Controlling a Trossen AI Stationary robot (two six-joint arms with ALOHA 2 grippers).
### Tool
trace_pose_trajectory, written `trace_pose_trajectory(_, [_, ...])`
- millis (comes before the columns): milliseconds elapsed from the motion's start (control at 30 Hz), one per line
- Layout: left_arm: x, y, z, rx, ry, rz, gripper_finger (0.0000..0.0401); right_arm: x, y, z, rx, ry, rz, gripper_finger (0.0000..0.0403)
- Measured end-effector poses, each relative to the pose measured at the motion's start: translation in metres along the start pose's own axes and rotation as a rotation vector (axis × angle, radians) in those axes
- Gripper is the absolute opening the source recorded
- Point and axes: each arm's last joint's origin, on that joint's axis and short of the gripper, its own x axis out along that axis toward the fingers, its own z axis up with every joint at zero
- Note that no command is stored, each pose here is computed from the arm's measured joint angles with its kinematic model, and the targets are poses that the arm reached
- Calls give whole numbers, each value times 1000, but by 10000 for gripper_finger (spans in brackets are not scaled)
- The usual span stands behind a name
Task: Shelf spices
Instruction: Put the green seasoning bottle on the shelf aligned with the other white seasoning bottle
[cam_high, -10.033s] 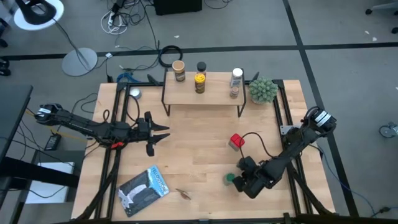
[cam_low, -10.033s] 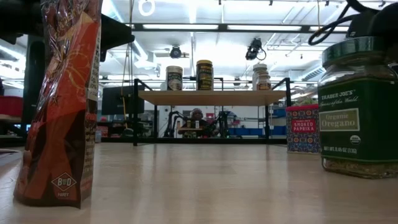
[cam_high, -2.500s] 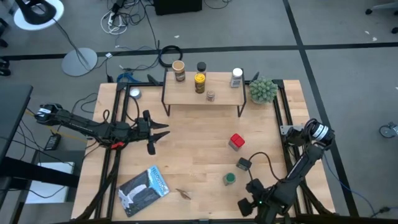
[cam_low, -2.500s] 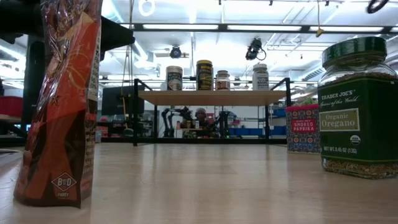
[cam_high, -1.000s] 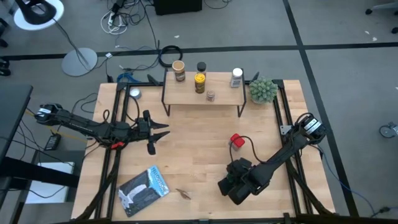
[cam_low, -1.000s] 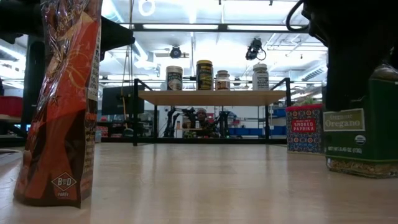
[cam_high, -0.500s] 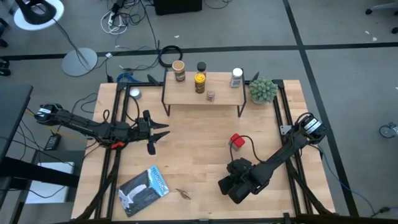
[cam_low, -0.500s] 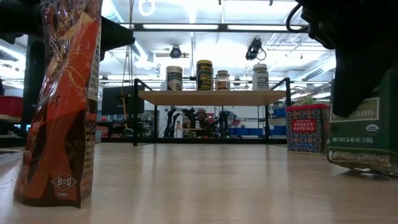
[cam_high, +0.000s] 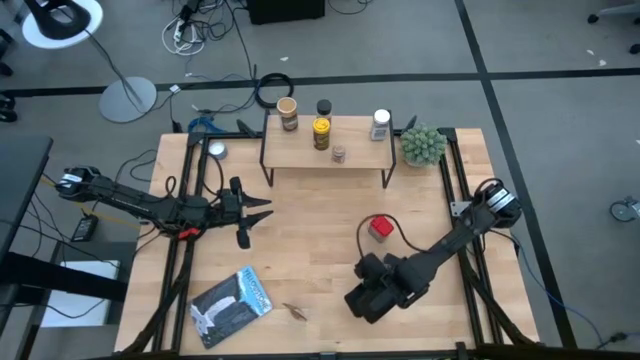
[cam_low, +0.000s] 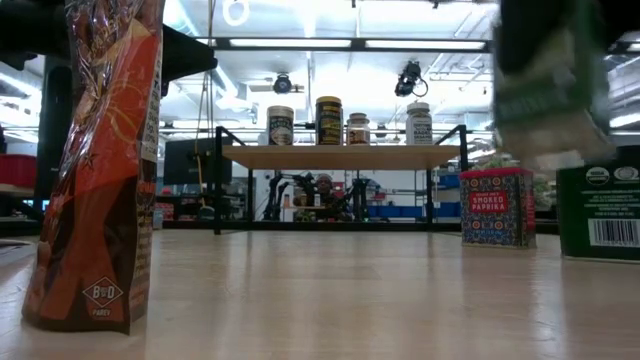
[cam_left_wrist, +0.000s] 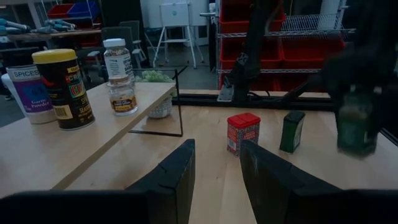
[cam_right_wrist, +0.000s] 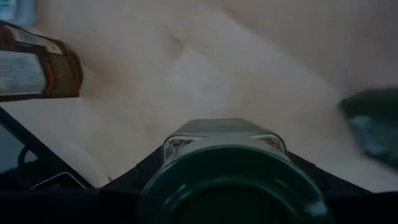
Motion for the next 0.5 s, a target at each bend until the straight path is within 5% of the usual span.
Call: trace_pose_trajectory(500, [0,0,0,0,1,0,131,-95,-21,125,-456,-45,-244,203])
